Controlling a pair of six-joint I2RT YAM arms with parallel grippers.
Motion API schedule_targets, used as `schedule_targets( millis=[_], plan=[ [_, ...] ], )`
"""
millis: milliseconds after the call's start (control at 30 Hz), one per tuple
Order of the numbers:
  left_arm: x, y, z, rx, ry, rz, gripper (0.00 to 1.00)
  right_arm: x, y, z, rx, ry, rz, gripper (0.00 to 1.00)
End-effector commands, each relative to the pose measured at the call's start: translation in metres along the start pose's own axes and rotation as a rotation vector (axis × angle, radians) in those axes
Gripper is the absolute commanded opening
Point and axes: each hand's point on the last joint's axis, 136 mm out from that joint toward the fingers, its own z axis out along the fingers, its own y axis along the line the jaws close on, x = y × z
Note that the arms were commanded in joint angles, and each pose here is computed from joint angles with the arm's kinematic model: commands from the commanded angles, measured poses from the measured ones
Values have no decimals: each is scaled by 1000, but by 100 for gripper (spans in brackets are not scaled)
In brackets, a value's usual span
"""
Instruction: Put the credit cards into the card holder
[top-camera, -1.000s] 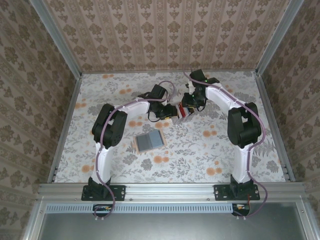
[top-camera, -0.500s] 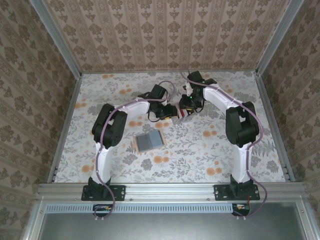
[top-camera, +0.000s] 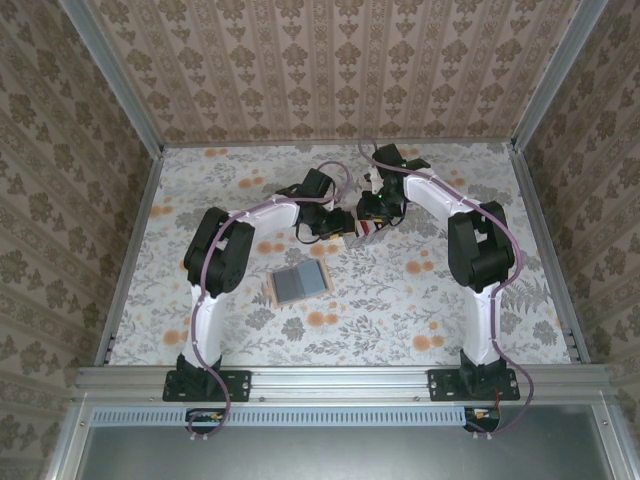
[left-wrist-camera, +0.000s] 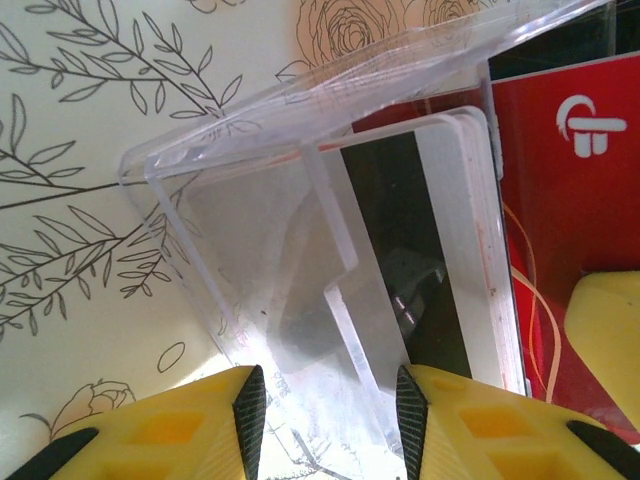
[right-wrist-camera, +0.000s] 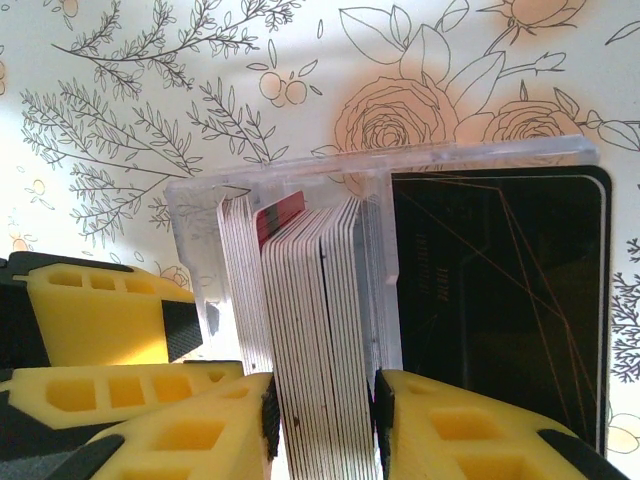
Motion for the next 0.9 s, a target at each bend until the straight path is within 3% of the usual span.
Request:
schedule_targets(
  millis=[0,400,867],
  plan=[
    [4,-6,-1,-5,20,-3,42,-6,16,-24,-22,-34,-24,33],
    [6,-6,0,-6,23,-3,42,-7,16,-35,-9,-49,-33,32],
    [8,-4,2,-8,26,-7,42,-6,7,-44,7,-61,-29,11]
  ],
)
